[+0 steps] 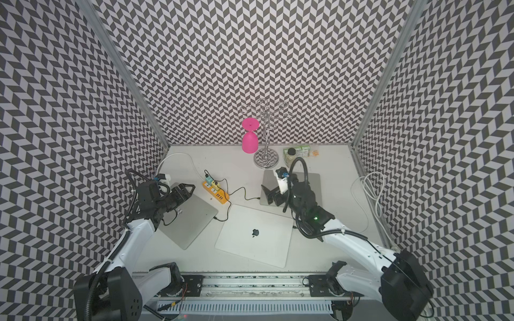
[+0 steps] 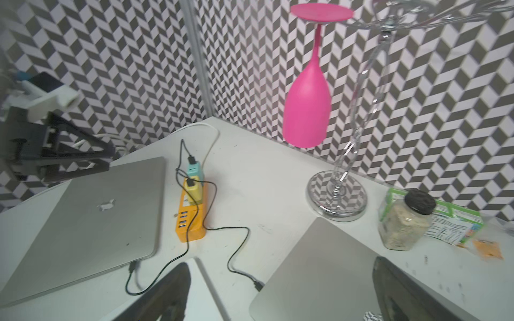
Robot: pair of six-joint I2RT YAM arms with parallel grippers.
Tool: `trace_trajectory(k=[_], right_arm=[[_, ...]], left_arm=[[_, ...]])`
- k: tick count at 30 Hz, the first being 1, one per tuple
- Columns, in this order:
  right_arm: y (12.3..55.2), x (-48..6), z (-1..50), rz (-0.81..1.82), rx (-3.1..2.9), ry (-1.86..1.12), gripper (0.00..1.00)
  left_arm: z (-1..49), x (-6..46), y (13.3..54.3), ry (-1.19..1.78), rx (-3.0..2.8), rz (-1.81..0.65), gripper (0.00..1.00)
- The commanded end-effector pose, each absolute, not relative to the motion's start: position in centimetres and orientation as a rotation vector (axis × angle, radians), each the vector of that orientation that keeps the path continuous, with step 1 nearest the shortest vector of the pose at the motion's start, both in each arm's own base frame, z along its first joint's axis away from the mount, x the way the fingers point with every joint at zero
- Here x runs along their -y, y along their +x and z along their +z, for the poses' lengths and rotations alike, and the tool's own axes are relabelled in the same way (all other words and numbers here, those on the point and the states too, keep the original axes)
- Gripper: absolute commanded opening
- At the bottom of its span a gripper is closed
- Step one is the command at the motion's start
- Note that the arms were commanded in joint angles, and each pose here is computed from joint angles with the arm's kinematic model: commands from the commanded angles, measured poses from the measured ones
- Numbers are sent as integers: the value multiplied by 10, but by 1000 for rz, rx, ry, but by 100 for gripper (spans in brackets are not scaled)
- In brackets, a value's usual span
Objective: Unplug the laptop charger
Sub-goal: Remove the charging cable from the laptop.
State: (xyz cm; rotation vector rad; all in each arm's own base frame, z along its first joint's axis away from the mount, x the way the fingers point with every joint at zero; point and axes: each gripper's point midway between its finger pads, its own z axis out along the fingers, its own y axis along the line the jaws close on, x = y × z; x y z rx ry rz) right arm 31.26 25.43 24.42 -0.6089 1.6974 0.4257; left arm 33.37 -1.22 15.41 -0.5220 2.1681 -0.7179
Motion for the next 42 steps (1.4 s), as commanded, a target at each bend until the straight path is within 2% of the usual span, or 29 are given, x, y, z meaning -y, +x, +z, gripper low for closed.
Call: trace_trajectory(k=[1, 3, 8, 14, 22, 29, 33, 42], right_arm=[[301, -297, 237, 479, -1667, -707, 99], [291, -327, 224, 521, -1679, -768, 99], [264, -392, 187, 622, -1710, -922, 96], [230, -438, 150, 763, -1659, -1097, 93], [217, -461, 115, 789, -1664, -1193, 89], [221, -475, 100, 771, -1694, -1207, 86], [224, -479, 92, 750, -1714, -1228, 84], [239, -490, 70, 693, -1828, -1204, 70]], left_arm=[[142, 20, 325, -538, -2243, -778, 70], [133, 18, 323, -538, -2291, -751, 65], [117, 18, 319, -534, -2407, -737, 60], [106, 28, 317, -479, -2442, -803, 49], [89, 38, 311, -499, -2448, -871, 42], [81, 51, 308, -450, -2502, -829, 35], [72, 53, 305, -465, -2550, -843, 28], [58, 64, 302, -459, -2586, -944, 19]])
